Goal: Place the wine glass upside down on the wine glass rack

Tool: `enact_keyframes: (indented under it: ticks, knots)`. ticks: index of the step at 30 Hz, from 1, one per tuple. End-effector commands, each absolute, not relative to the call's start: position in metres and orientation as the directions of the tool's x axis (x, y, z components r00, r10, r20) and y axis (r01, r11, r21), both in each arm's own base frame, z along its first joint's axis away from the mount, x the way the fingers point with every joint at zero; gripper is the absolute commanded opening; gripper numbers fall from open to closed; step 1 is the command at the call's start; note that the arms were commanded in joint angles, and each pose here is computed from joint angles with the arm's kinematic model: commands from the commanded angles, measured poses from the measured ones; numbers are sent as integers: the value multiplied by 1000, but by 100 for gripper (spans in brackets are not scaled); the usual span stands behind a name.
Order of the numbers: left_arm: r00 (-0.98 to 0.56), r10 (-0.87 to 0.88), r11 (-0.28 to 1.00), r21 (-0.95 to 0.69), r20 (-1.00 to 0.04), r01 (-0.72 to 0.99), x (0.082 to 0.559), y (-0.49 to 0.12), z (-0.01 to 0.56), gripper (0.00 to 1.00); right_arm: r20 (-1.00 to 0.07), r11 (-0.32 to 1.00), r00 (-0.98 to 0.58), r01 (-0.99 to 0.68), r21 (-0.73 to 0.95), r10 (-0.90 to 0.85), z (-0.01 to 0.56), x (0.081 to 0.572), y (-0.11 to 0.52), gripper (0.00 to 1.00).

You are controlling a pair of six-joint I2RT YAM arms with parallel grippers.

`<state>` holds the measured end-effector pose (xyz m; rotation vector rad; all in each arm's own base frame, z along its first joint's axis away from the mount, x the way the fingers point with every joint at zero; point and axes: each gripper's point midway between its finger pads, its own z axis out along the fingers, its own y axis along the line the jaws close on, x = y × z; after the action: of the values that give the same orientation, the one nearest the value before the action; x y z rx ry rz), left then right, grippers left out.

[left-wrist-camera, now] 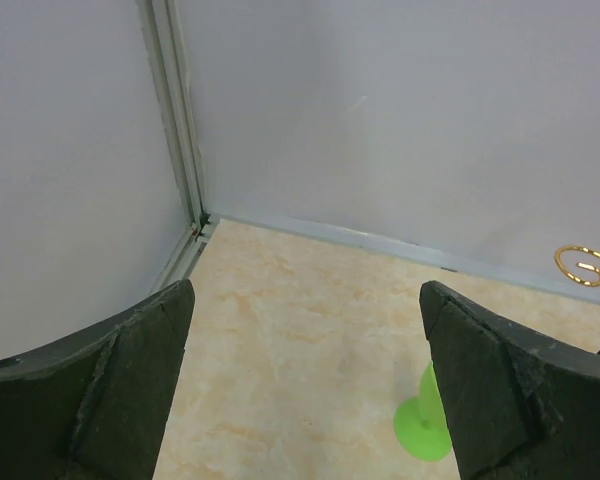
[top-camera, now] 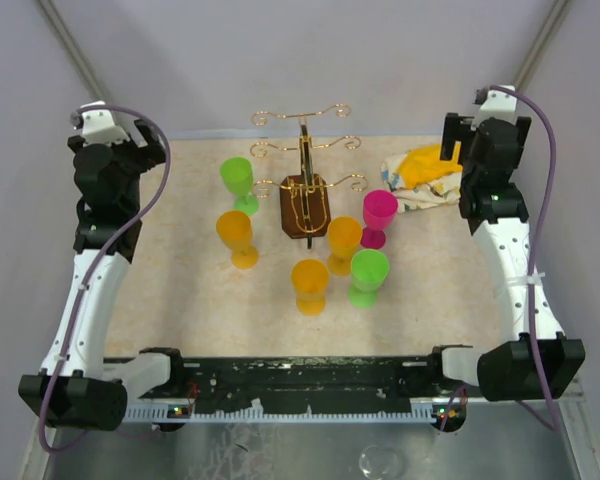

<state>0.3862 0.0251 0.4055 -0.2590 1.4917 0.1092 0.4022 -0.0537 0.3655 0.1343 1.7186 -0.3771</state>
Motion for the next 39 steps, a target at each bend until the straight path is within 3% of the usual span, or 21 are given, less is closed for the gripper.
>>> enact_keyframes:
  ticks: [1,10,18,22,29,39]
  knots:
    - [151,-112,952,-150,-982,-268,382,34,431,100,-982,955,-135,248,-163,-133,389,405,-42,99]
    - [83,-182,944,-198,-980,-263,398,28,428,100,-970,991,-232,95,-96,-72,383,411,-13,99]
    - [94,-117,993,-117,-989,5,401,-17,431,100,-949,999,-313,19,-47,-39,368,392,2,99]
    - [51,-112,993,-110,-992,48,417,-25,416,100,-939,1000,-343,-16,-23,-28,358,385,10,99]
    - [-67,-165,986,-164,-984,-29,445,-19,368,100,-961,999,-275,-26,44,35,384,386,17,99]
    - [-151,-156,988,-153,-976,-34,468,-21,342,100,-970,993,-232,-80,87,66,440,412,37,98]
